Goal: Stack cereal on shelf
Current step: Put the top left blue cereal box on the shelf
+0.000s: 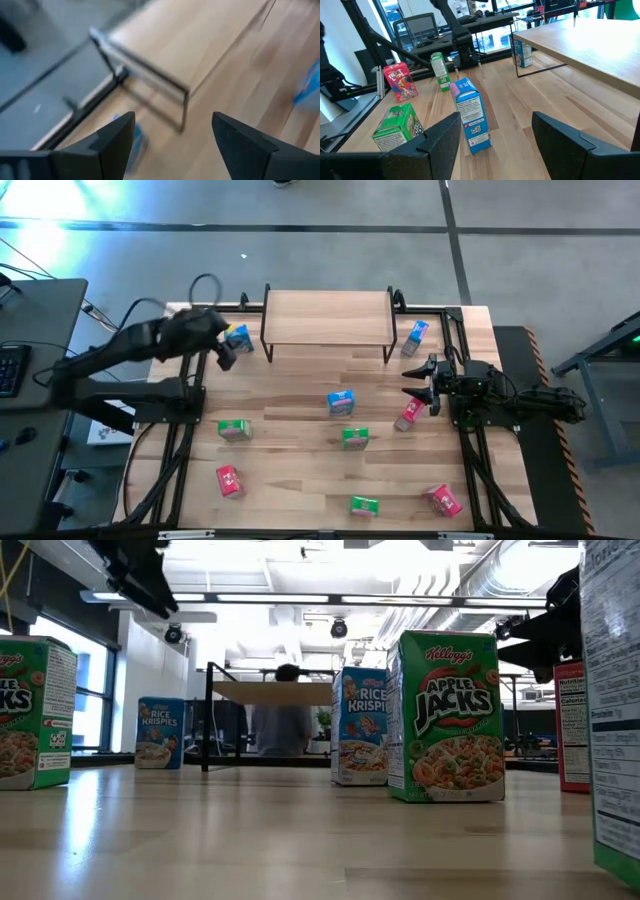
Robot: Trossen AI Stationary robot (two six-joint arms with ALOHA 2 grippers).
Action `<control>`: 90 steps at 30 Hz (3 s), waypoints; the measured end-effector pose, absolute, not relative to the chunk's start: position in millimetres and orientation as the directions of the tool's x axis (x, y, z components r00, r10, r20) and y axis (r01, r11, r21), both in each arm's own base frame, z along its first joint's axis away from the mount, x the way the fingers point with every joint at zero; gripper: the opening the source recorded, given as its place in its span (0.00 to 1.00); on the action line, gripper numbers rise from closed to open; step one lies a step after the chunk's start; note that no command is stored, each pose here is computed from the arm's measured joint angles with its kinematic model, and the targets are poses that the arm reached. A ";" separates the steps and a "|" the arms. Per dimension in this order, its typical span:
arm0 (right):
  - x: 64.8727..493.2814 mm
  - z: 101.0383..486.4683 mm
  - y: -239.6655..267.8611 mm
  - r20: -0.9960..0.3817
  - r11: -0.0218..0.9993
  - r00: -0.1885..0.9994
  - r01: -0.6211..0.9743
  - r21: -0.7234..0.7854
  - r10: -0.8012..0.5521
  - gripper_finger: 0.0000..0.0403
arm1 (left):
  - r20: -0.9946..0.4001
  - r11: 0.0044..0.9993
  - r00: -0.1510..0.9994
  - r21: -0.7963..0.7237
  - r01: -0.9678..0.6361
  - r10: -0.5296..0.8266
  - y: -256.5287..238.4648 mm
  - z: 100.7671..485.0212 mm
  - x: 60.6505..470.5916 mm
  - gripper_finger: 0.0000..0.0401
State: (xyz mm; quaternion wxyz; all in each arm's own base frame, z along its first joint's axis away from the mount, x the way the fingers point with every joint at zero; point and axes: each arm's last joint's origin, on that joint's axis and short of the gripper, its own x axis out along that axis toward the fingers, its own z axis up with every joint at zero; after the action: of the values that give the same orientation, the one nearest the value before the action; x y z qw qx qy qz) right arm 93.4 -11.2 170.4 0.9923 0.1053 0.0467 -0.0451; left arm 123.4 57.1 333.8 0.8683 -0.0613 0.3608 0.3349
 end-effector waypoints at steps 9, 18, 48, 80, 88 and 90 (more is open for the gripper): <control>93.5 170.3 -11.2 -0.102 0.974 0.992 0.099 0.205 -0.080 0.59 | -0.872 0.820 0.248 0.250 -0.514 0.422 98.4 345.3 142.3 0.64; 93.5 170.3 -11.2 -0.102 0.974 0.992 0.099 0.205 -0.080 0.59 | -0.934 0.876 0.172 0.212 -0.434 0.311 130.6 331.5 142.9 0.64; 93.5 170.3 -11.2 -0.102 0.974 0.992 0.099 0.205 -0.080 0.59 | -0.992 0.914 -0.007 0.122 -0.387 0.130 205.6 269.2 158.3 0.99; 93.5 170.3 -11.2 -0.102 0.974 0.992 0.099 0.205 -0.080 0.59 | -1.000 0.908 0.004 -0.029 -0.418 -0.030 220.8 241.0 165.4 0.64; 93.5 170.3 -11.2 -0.102 0.974 0.992 0.099 0.205 -0.080 0.59 | -0.999 0.908 -0.002 -0.034 -0.417 -0.039 220.0 241.0 164.8 0.53; 93.5 170.3 -11.2 -0.102 0.974 0.992 0.099 0.205 -0.080 0.59 | -0.999 0.908 -0.003 -0.034 -0.417 -0.039 220.0 241.0 164.7 0.51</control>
State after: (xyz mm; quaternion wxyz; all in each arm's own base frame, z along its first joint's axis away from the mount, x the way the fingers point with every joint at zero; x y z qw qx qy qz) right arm 93.5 -11.2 170.3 0.9923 0.1053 0.0468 -0.0451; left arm 164.7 220.0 241.0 0.6868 -0.1641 0.6946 0.1375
